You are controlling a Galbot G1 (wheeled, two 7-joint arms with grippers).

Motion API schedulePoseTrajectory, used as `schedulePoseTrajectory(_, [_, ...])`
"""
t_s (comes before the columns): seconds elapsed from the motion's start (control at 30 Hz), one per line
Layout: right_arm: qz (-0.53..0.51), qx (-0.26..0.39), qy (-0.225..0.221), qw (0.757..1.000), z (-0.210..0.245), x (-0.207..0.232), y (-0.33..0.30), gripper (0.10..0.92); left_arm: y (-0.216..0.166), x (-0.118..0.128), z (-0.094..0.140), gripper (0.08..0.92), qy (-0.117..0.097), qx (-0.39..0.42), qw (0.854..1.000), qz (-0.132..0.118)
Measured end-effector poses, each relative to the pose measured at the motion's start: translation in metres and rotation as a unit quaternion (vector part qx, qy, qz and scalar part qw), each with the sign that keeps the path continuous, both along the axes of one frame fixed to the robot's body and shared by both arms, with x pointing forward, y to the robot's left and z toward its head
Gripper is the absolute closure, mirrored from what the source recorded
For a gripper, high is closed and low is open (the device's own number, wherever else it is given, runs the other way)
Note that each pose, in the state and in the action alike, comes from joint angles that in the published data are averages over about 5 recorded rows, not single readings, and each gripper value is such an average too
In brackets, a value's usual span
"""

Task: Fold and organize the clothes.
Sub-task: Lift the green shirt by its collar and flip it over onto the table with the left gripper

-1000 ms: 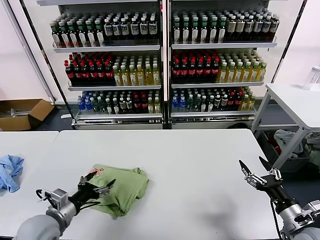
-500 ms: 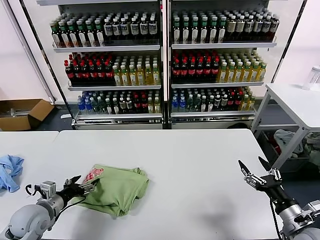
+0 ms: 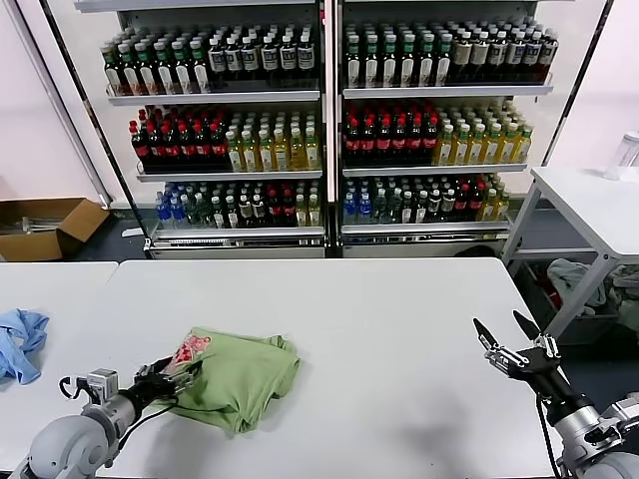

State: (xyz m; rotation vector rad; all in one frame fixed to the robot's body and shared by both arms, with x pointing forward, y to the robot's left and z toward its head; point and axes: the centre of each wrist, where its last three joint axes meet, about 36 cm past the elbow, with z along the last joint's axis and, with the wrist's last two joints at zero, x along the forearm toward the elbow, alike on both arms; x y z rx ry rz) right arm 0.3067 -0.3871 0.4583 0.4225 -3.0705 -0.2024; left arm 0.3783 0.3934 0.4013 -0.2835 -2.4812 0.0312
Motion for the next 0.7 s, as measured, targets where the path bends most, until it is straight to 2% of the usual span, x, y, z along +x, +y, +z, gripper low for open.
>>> schedulePoseTrajectory(0.33, [0.005,0.001,0.0,1.0,-0.001,0.001,0.003,0.2,-0.003,-0.005,-0.011,0.649,-0.012,-0.006,1.0,0.002])
schedulePoseTrajectory(0.53, [0.011,0.002,-0.001,1.0,0.0,0.005,0.006,0.2,0.001,-0.008,-0.015,0.821,-0.021,-0.006,1.0,0.014])
schedulePoseTrajectory(0.7, [0.015,0.004,-0.002,1.0,0.0,0.008,0.009,0.2,0.005,-0.012,-0.015,0.869,-0.03,-0.006,0.999,0.033])
